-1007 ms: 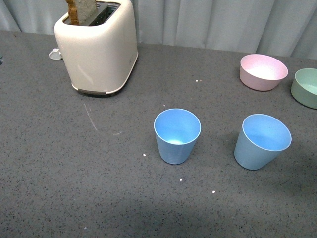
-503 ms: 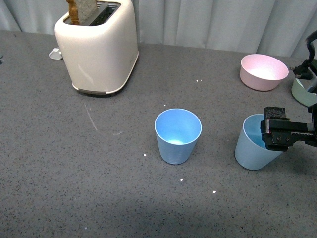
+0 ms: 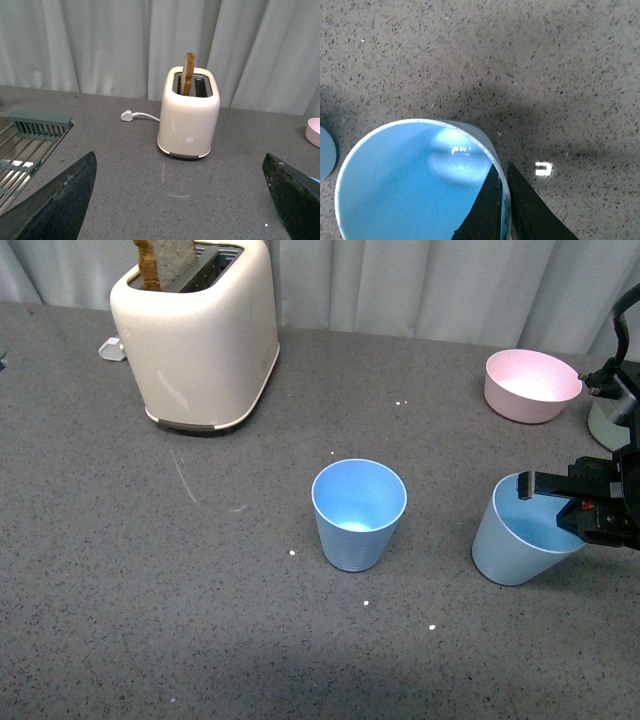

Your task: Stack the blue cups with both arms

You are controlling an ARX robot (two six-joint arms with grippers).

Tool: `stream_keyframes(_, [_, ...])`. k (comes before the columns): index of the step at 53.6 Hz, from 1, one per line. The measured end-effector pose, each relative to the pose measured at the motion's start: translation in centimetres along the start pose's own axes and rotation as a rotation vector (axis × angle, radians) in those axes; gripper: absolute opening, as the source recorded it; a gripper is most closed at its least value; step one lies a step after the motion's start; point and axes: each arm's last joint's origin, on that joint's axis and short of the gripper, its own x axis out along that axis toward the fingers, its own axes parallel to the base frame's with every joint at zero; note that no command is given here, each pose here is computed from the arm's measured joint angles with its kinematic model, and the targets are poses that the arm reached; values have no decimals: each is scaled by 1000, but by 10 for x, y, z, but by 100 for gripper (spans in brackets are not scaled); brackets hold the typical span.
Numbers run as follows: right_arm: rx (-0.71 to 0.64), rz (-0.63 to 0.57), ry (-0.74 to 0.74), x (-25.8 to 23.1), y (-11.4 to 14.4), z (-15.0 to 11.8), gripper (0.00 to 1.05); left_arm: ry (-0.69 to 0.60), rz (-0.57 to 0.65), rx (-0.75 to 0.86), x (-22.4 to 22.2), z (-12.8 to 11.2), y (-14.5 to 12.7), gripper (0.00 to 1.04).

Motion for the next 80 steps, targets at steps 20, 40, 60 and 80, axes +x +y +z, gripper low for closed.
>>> stream_keyframes(20, [-61, 281, -134, -64, 50, 38, 1, 0, 0, 0, 0, 0, 0, 98])
stream_keyframes(40, [-147, 312, -55, -55, 92, 23, 1, 0, 0, 0, 0, 0, 0, 98])
stream_keyframes(60, [-141, 308, -36, -49, 98, 20, 5, 0, 0, 0, 0, 0, 0, 98])
stream_keyframes(80, [-189, 259, -199, -62, 96, 23, 67, 0, 0, 0, 0, 0, 0, 98])
